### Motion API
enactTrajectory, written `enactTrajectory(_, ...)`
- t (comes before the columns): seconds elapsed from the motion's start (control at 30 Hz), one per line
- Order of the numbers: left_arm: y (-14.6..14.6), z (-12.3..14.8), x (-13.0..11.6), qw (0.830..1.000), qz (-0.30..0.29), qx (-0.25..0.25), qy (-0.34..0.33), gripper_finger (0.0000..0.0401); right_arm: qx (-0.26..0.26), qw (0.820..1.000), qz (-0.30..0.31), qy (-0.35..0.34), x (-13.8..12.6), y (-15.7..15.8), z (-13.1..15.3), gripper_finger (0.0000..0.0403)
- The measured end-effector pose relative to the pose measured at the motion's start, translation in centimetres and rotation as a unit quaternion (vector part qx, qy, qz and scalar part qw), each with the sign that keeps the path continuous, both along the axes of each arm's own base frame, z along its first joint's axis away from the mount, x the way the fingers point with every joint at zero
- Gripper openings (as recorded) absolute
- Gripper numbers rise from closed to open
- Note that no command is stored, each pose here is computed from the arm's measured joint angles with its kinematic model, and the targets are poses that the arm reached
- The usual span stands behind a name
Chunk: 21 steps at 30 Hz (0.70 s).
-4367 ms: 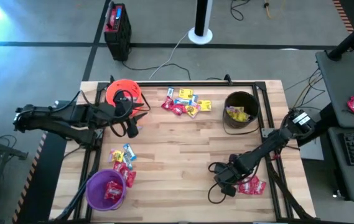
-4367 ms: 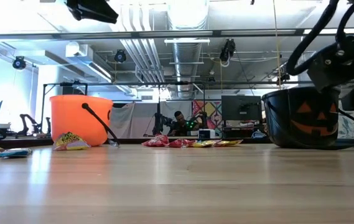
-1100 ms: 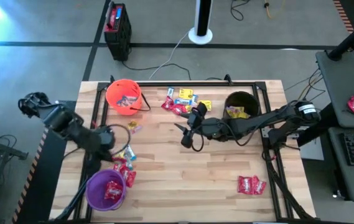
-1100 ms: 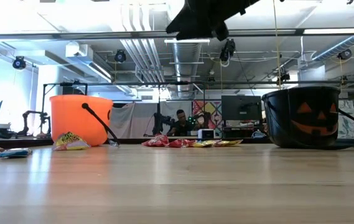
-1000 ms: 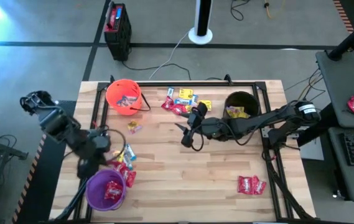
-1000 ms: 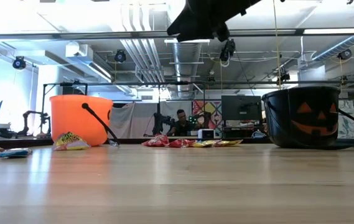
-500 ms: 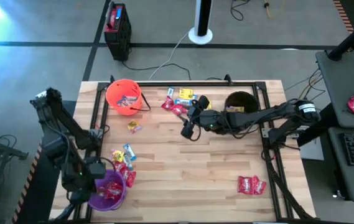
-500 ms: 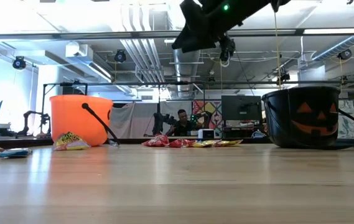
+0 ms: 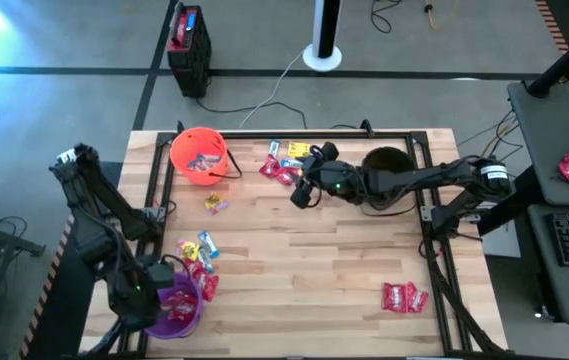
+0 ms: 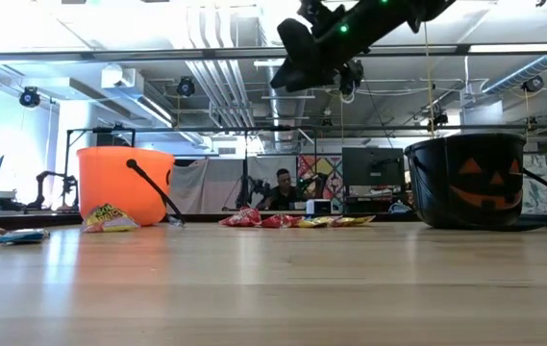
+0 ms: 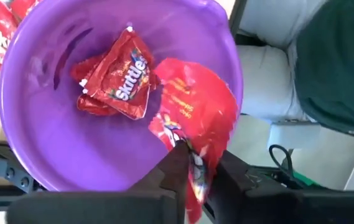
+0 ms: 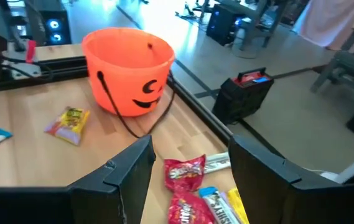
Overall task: Sort candy by brand, put in halloween buckets
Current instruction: Put the red candy into the purple bucket, then put the yellow candy into the black bucket
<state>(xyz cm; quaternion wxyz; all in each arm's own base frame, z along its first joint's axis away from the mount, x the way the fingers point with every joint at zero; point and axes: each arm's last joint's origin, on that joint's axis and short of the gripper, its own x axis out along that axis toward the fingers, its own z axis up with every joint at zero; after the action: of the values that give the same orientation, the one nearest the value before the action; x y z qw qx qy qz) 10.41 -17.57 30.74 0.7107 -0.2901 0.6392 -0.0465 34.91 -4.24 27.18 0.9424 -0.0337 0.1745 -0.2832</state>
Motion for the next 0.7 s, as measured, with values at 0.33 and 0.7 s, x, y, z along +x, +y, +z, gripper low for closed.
enactTrajectory(0.33,-1.0,-1.2,0.6,0.999,-0.008,0.027,0.02,0.0112,0.044,0.999,0.031,0.003,0.0,0.2,-0.4,0.0201)
enactTrajectory(0.7,0.7,-0.7,0.5,0.988,-0.059,0.117,-0.084,0.0123,0.119,0.988,0.085,0.046,-0.2,2.9,-0.8,0.0201)
